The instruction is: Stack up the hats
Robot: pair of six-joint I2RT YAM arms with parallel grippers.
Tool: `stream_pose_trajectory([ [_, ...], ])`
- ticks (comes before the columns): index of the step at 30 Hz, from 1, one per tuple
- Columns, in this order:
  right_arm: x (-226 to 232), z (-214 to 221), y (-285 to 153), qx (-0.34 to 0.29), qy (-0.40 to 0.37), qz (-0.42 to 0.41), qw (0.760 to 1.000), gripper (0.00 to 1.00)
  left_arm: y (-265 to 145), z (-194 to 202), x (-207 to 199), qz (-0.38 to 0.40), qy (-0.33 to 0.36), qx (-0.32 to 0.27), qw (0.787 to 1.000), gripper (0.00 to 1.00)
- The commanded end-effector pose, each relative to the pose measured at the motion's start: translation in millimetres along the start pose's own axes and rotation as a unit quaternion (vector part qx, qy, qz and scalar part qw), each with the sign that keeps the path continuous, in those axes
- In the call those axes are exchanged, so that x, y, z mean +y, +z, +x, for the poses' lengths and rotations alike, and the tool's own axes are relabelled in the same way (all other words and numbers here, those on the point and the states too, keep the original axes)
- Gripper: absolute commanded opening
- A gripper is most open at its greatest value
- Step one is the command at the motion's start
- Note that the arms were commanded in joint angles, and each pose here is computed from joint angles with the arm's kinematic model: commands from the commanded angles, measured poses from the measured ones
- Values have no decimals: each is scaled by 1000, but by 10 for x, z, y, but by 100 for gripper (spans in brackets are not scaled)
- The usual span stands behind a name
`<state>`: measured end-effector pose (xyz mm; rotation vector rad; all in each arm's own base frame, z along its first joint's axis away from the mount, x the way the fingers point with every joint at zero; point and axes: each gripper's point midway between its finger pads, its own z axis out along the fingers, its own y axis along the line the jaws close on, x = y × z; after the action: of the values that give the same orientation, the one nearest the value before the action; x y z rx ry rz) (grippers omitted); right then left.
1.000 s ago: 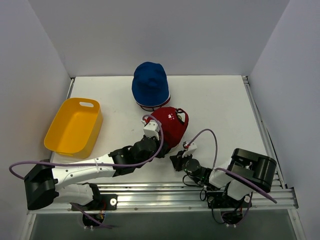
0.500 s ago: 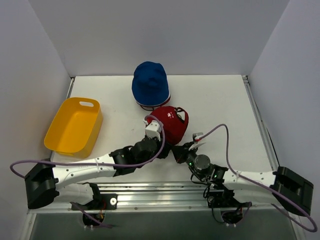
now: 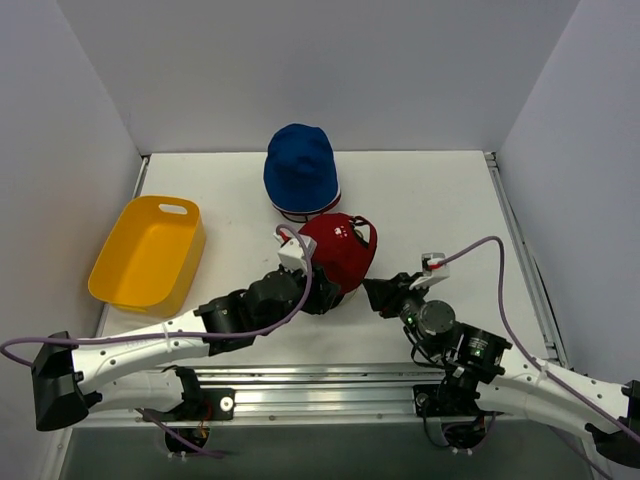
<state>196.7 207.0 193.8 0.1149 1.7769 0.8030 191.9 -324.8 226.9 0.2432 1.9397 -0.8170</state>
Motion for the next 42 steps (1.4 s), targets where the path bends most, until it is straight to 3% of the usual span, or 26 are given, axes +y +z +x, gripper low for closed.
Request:
stream_pose_trajectory([
  [1, 121, -544, 56, -47, -33, 56, 997, 27, -140, -315, -215, 31, 17, -16, 999, 52],
  [4, 187, -868, 247, -58, -71, 100, 991, 33, -264, -530, -197, 16, 35, -25, 999, 55],
  [6, 194, -820, 482, -18, -89, 101, 991, 35, -325, -605, -108, -8, 53, -27, 998, 55],
  [11, 6, -1024, 801, 5, -97, 124, 987, 38, -439, -861, -4, -33, 61, -64, 996, 60],
  [22, -113, -970, 968, 34, -113, 108, 987, 38, -78, -889, 130, -27, 46, -52, 997, 60],
  [34, -599, -939, 1013, 40, -93, 151, 983, 33, 74, -795, 114, -23, 44, -42, 998, 60],
  [42, -458, -1177, 916, 16, -90, 139, 986, 32, 138, -759, 124, -24, 44, -41, 998, 60],
])
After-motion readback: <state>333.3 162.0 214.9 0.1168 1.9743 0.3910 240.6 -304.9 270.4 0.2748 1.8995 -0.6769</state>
